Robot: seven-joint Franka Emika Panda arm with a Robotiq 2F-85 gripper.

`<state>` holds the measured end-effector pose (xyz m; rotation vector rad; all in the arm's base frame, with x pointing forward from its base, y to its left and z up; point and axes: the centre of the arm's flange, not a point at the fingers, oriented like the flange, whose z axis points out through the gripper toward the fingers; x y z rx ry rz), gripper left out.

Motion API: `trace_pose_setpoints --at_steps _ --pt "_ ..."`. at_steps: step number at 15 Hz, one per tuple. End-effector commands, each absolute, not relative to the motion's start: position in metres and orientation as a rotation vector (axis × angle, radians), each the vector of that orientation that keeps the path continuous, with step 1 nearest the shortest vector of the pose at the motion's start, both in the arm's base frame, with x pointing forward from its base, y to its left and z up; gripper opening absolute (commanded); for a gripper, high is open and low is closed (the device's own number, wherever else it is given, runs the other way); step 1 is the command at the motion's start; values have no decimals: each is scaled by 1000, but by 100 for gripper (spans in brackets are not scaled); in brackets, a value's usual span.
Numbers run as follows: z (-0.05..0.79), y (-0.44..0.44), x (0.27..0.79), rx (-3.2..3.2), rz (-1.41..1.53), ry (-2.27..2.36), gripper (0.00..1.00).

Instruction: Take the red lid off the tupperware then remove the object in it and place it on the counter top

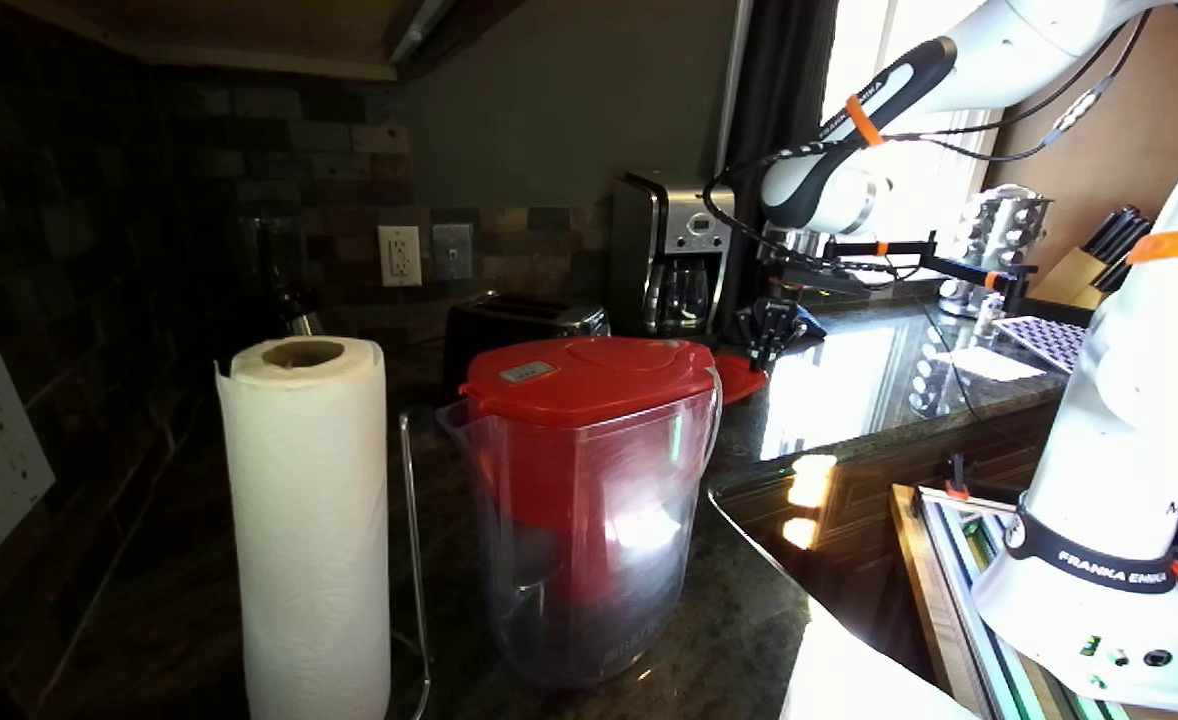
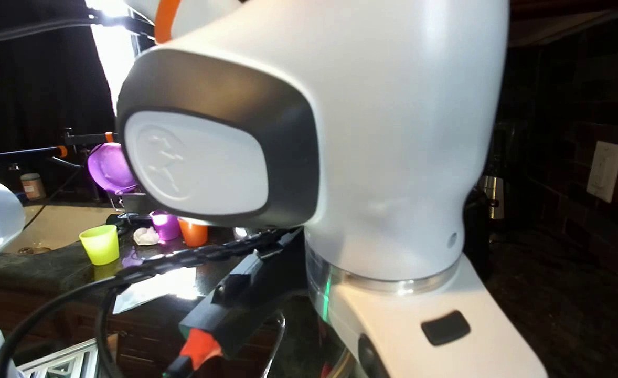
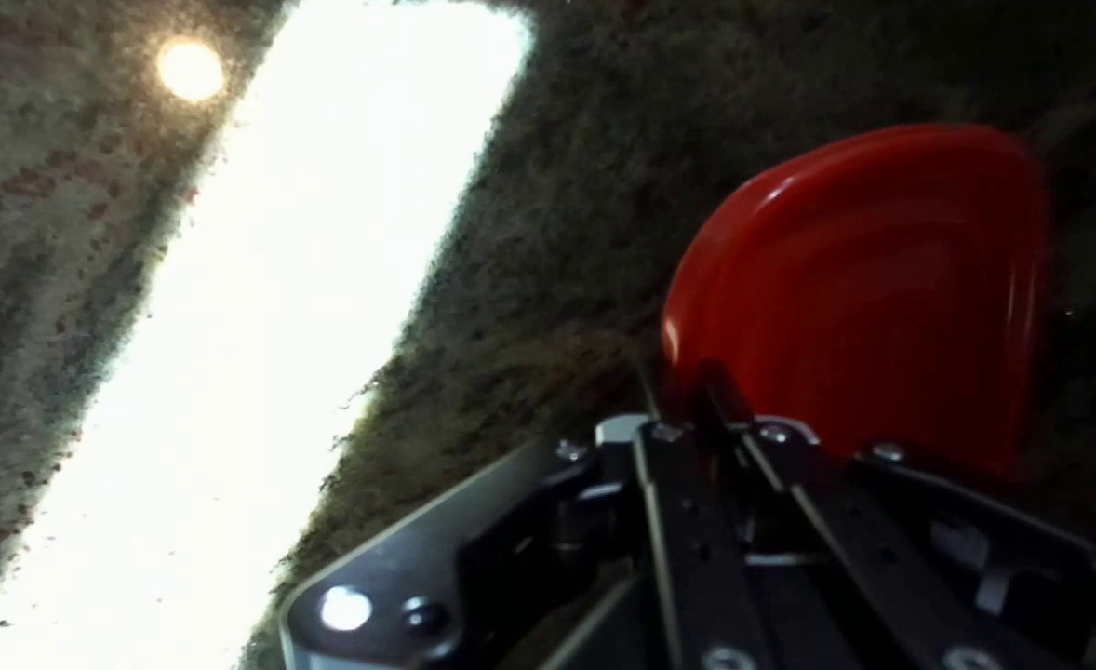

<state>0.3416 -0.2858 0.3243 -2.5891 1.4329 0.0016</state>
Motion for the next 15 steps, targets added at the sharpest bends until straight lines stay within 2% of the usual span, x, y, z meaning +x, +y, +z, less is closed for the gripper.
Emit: trace_pose_setpoints --at_steps 1,4,6,7,8,9,10,15 --pt "310 -291 353 -2606 14 1439 2" --pt "305 -291 356 -2615 15 1436 2" --pt "301 -292 358 -2620 11 1439 10" --pt "300 -292 359 -2623 10 1439 17" --pt "298 -292 360 -2624 14 1440 31" --pt "297 -292 360 -2625 16 1440 32" --pt "297 -292 361 -2628 20 1440 44" --pt "307 -280 358 -2649 -21 1400 81"
